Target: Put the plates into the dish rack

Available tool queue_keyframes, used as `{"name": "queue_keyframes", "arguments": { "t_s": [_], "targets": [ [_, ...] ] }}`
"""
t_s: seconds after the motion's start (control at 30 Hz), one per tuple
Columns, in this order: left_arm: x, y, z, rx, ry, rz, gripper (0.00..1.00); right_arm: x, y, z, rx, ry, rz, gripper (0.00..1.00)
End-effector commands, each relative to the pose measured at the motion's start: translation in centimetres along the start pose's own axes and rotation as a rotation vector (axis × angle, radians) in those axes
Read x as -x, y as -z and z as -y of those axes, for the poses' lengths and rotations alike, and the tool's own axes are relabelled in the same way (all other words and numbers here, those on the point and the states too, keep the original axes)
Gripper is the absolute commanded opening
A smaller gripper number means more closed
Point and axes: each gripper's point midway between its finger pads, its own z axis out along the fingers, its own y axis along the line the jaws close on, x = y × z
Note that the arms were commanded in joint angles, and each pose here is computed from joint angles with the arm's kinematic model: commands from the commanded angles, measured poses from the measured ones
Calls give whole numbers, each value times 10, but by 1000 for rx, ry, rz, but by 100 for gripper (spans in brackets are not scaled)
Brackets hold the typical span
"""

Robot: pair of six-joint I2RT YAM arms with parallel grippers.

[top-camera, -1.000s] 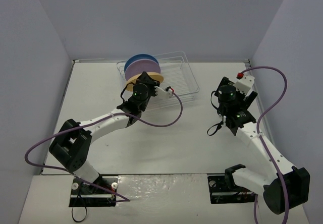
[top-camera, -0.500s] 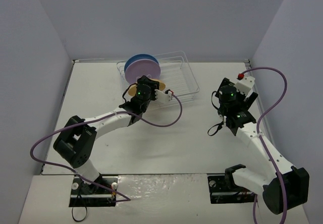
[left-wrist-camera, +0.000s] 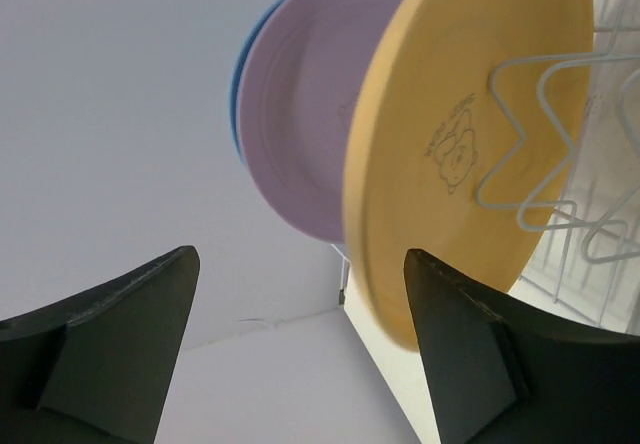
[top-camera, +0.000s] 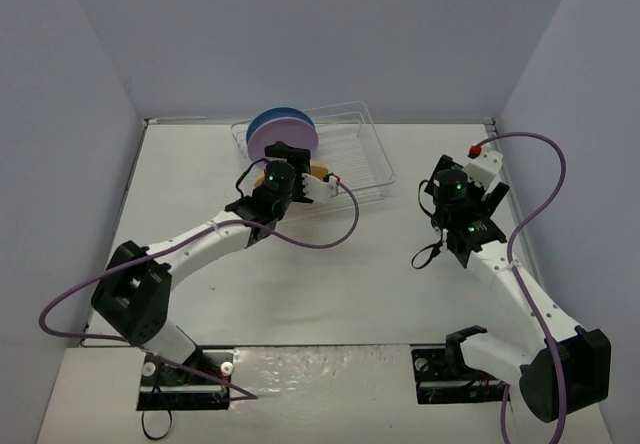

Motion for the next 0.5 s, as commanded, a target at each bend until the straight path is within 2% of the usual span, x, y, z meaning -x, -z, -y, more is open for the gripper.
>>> {"name": "queue_keyframes", "arguments": {
  "t_s": [0.0, 0.1, 0.2, 0.27, 0.37, 0.47],
  "targets": [
    [22, 48, -59, 23, 96, 85, 83, 21, 0, -7, 22, -68, 49, 100],
    [34, 74, -80, -34, 165, 136, 89, 20, 1, -10, 43, -60, 42, 100],
    [53, 105, -83, -151, 260, 248, 94, 22, 3, -13, 64, -59, 38, 100],
    [68, 132, -106, -153, 370, 338, 97, 23, 4, -14, 74, -72, 40, 100],
    [74, 151, -137, -80, 513, 394, 97, 23, 5, -15, 87, -95, 40, 100],
    [66, 163, -186, 97, 786, 397, 97, 21, 8, -18, 110, -106, 30, 100]
  ]
}}
